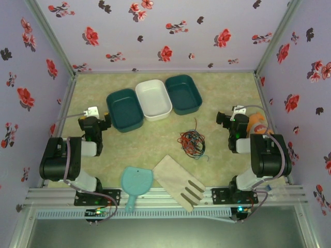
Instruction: Untangle the cables
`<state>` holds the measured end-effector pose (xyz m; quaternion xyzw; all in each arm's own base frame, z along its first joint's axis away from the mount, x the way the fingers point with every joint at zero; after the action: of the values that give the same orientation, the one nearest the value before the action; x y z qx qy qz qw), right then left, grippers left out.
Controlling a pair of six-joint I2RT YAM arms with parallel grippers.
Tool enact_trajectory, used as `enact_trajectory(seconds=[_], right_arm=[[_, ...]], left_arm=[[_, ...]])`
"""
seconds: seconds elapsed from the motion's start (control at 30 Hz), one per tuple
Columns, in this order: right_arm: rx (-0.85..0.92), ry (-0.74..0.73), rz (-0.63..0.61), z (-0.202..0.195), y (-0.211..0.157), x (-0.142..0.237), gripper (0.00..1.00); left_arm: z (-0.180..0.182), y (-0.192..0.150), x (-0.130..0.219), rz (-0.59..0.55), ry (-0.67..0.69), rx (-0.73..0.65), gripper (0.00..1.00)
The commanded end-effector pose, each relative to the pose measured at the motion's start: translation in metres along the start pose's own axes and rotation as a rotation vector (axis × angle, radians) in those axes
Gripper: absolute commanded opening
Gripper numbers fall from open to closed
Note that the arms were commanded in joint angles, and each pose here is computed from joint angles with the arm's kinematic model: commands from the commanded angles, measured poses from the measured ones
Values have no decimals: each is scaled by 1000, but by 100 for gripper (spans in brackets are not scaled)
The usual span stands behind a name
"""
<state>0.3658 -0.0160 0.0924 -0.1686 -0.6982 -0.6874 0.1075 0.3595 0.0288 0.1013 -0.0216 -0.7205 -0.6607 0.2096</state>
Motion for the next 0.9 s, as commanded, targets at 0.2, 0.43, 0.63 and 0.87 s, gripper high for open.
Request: enact_trajectory(seconds=[0.2,0.43,0.63,0.87], right_arm=[[-3,3,-16,0,6,-2,99],[-4,3,-18,0,6,-2,99],[-4,5,-20,1,6,-1,99],[-18,-34,-25,-5,12,2,99]], left_arm=[[-2,8,-3,-23,-1,11,100],[-2,8,-3,-22,-1,10,100],[-2,7,-3,-20,-2,10,100],[5,13,6,-62,35,42,100]])
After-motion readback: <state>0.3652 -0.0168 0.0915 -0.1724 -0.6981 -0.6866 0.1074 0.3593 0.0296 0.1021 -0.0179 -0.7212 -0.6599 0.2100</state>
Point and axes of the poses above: each hand's point on the last joint's axis, 136 mm out from that joint toward the fingers, its own x axis back along the fingers, its own z axis along the line the jaws close on, y = z × x, the point moved 3 cm from there along x, back along the fingers, and after that the axes turned 7 degrees about x, right-handed, at the moved point
